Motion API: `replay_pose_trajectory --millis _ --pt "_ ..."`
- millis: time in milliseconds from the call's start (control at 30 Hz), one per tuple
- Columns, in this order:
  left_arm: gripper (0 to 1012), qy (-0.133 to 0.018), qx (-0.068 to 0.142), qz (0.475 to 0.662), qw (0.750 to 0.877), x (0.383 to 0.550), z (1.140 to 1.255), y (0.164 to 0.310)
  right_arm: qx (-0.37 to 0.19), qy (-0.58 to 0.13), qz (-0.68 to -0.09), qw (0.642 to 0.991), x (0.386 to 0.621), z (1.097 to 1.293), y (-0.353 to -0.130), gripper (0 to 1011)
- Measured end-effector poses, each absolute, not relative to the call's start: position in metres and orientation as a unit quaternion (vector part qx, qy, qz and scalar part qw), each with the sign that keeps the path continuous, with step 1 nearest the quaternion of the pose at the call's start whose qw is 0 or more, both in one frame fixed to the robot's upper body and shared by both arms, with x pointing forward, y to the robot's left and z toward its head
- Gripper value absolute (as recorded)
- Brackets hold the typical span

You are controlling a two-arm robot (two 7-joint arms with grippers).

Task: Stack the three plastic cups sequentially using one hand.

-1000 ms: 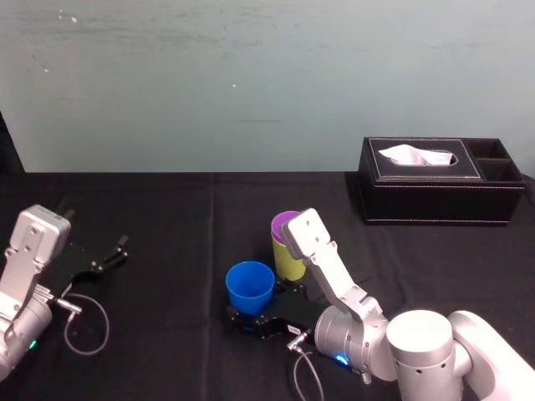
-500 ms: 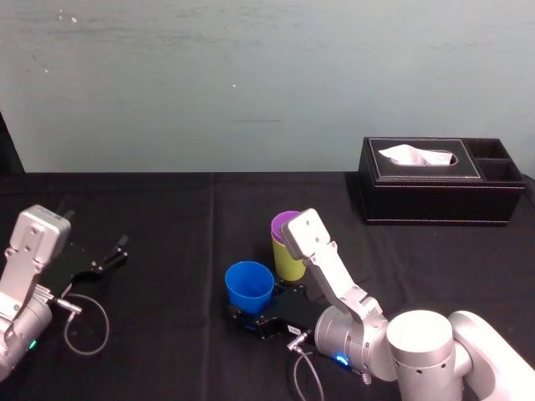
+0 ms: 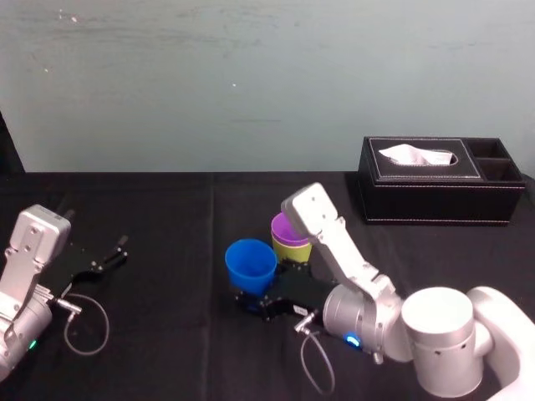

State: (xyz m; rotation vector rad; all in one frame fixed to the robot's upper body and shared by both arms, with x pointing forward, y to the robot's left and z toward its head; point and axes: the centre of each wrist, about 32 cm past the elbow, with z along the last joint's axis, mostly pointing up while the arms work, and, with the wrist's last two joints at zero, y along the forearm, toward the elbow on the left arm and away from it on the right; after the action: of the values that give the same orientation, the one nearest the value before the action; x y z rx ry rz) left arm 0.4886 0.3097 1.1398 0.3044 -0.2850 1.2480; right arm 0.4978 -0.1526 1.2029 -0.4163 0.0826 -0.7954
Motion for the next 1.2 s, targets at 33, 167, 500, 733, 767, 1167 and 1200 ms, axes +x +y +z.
replay_pose_trajectory --millis 33,167,500,733,767,1167,1200 --pt "1000 -0.132 0.141 0.580 0.791 0.489 1.140 0.310 -0.201 0.039 -0.384 0.900 0.498 1.206 -0.153 706" --pt "1000 -0.132 0.141 0.580 0.791 0.489 1.140 0.310 -0.198 0.036 -0.380 0.903 0.501 1.224 -0.156 706" --pt "1000 -0.132 0.141 0.580 0.791 0.489 1.140 0.310 -0.182 0.018 -0.384 0.905 0.517 1.267 -0.167 706" --pt "1000 -0.132 0.141 0.580 0.791 0.489 1.140 0.310 -0.173 0.026 -0.398 0.900 0.532 1.280 -0.179 706" --pt "1000 -0.132 0.141 0.580 0.791 0.489 1.140 0.310 -0.173 0.029 -0.400 0.900 0.533 1.281 -0.180 705" --pt "1000 -0.132 0.141 0.580 0.791 0.489 1.140 0.310 -0.181 0.051 -0.428 0.884 0.552 1.277 -0.190 705" --pt "1000 -0.132 0.141 0.580 0.791 0.489 1.140 0.310 -0.182 0.052 -0.429 0.883 0.553 1.276 -0.191 705"
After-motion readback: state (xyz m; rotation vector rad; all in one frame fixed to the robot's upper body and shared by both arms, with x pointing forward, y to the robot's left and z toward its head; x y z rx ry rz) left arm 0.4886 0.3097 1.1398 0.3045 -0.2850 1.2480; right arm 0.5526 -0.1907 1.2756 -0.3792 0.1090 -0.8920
